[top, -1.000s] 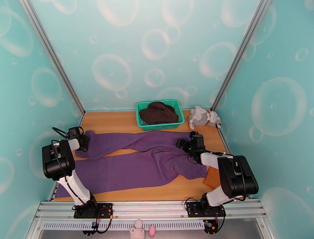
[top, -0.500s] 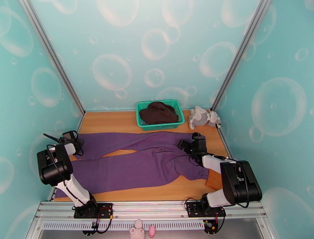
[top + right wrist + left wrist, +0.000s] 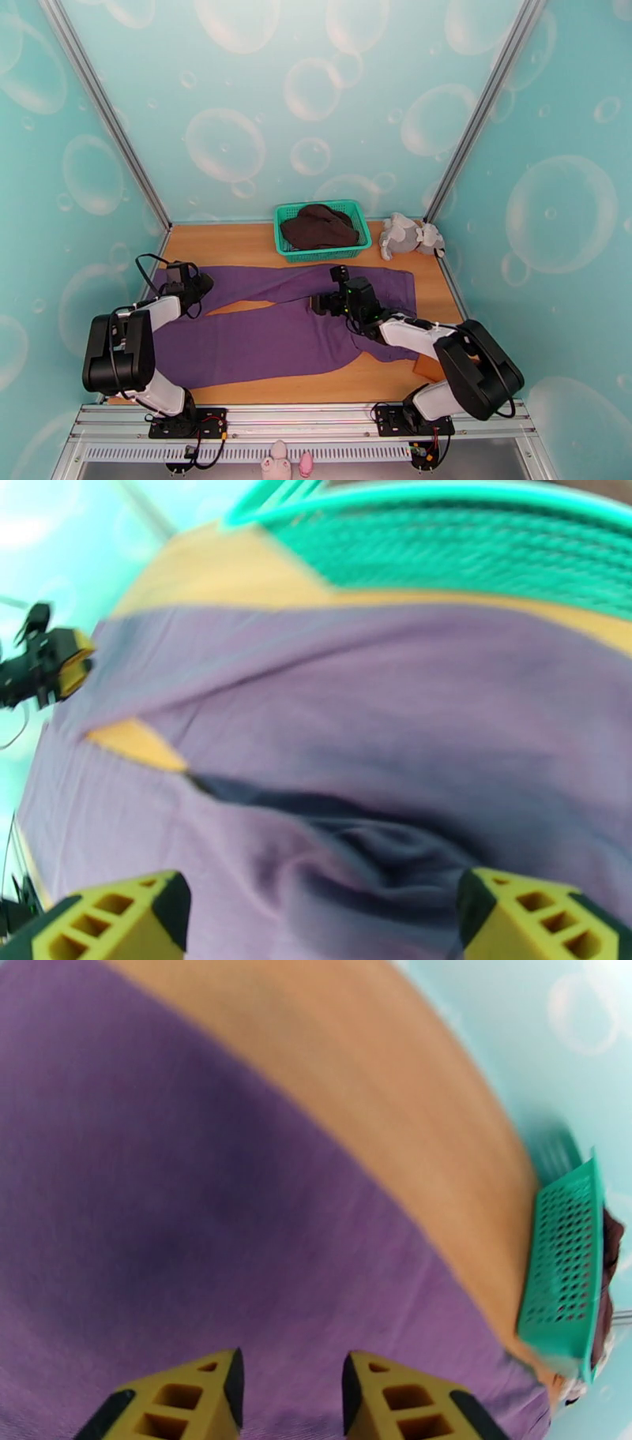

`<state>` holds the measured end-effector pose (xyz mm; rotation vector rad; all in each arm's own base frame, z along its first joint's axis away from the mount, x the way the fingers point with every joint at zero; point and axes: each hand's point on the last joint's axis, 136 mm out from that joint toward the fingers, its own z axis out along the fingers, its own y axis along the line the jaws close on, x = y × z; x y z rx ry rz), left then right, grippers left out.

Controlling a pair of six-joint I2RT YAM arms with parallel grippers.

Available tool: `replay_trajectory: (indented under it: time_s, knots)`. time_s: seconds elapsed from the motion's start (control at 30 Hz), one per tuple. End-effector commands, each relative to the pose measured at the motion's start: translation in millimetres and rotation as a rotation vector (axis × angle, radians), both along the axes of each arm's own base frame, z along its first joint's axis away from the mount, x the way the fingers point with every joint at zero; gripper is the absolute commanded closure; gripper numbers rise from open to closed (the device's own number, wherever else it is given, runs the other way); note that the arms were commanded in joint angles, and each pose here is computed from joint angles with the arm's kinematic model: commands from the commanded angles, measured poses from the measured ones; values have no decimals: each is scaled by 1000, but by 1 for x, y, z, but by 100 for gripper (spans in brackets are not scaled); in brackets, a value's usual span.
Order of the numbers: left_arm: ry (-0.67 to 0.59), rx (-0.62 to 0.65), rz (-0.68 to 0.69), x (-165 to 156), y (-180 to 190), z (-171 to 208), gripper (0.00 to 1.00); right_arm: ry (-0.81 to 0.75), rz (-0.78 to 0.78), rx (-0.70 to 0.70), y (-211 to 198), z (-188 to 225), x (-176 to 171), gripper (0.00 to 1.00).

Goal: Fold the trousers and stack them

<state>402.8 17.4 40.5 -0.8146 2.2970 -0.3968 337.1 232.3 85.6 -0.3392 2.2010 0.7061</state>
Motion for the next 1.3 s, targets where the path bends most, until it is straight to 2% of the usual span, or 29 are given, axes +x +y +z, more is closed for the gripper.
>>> replay_trajectory:
  time_s: [0.0, 0.17, 0.37, 0.57, 0.87, 1.03, 1.13, 1.27]
  knots:
    - [-6, 0, -49, 4, -8, -4, 61, -47, 55, 26, 21, 9, 9, 7]
    - [52, 51, 36, 7, 12, -19, 60, 77, 2, -39, 16, -23, 15, 8]
    - [50, 40, 129, 16, 35, -26, 60, 263, -61, -99, -8, -55, 4, 8]
    - [43, 9, 169, 22, 48, -27, 60, 360, -67, -142, -21, -60, -6, 8]
    - [11, 21, 146, 11, 44, -4, 60, 331, -67, -125, -34, -38, -12, 12]
    - [-57, 4, 78, 2, 24, 21, 60, 184, -8, -39, -24, -3, -10, 12]
    - [-83, -11, -60, 4, -14, 34, 60, 50, -47, -3, -27, 20, -7, 11]
    - [-79, 1, -249, -1, -77, 41, 60, -49, -92, 31, -32, 35, -4, 9]
